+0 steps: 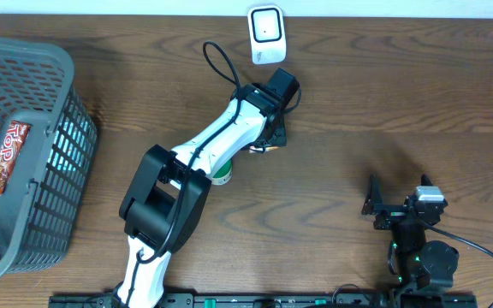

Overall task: Scan the item barcode
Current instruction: 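Hold the tissue pack in front of the scanner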

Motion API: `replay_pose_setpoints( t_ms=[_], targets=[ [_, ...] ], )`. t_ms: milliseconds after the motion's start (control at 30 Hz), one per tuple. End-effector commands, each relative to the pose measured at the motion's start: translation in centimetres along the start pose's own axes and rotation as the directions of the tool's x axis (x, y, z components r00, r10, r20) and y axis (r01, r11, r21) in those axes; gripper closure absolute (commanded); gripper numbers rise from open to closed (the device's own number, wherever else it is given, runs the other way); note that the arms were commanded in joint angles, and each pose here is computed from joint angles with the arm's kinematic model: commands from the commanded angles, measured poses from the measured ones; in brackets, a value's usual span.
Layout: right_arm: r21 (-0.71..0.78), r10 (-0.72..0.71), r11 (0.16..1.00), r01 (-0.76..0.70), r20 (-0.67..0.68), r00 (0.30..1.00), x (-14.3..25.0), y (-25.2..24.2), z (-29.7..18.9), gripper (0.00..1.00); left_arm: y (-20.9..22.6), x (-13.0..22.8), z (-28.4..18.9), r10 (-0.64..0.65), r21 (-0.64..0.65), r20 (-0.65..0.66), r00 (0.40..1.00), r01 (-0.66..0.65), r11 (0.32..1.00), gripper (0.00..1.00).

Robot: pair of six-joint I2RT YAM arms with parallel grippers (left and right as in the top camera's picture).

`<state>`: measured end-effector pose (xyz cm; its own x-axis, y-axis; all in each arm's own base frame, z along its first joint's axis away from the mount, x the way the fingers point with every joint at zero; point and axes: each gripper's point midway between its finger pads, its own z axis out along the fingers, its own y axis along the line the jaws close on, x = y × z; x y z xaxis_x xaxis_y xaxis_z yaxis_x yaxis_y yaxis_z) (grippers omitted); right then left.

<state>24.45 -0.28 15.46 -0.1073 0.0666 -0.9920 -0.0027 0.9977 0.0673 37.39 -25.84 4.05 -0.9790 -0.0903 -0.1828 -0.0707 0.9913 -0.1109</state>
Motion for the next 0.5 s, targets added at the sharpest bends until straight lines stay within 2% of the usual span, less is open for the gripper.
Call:
replay_pose_setpoints(
  t_ms=[0, 467],
  targets=[
    [0.012, 0.004, 1.000, -0.004, -0.003, 1.000, 0.0, -0.3, -0.1, 0.01, 0.5, 0.1, 0.4, 0.004, -0.021, 0.001, 1.000, -0.004, 1.000, 0.38],
    [0.012, 0.004, 1.000, -0.004, -0.003, 1.000, 0.0, -0.3, -0.1, 0.01, 1.9, -1.2, 0.6, -0.002, -0.095, 0.077, 0.997, 0.009, 0.995, 0.37]
  ],
)
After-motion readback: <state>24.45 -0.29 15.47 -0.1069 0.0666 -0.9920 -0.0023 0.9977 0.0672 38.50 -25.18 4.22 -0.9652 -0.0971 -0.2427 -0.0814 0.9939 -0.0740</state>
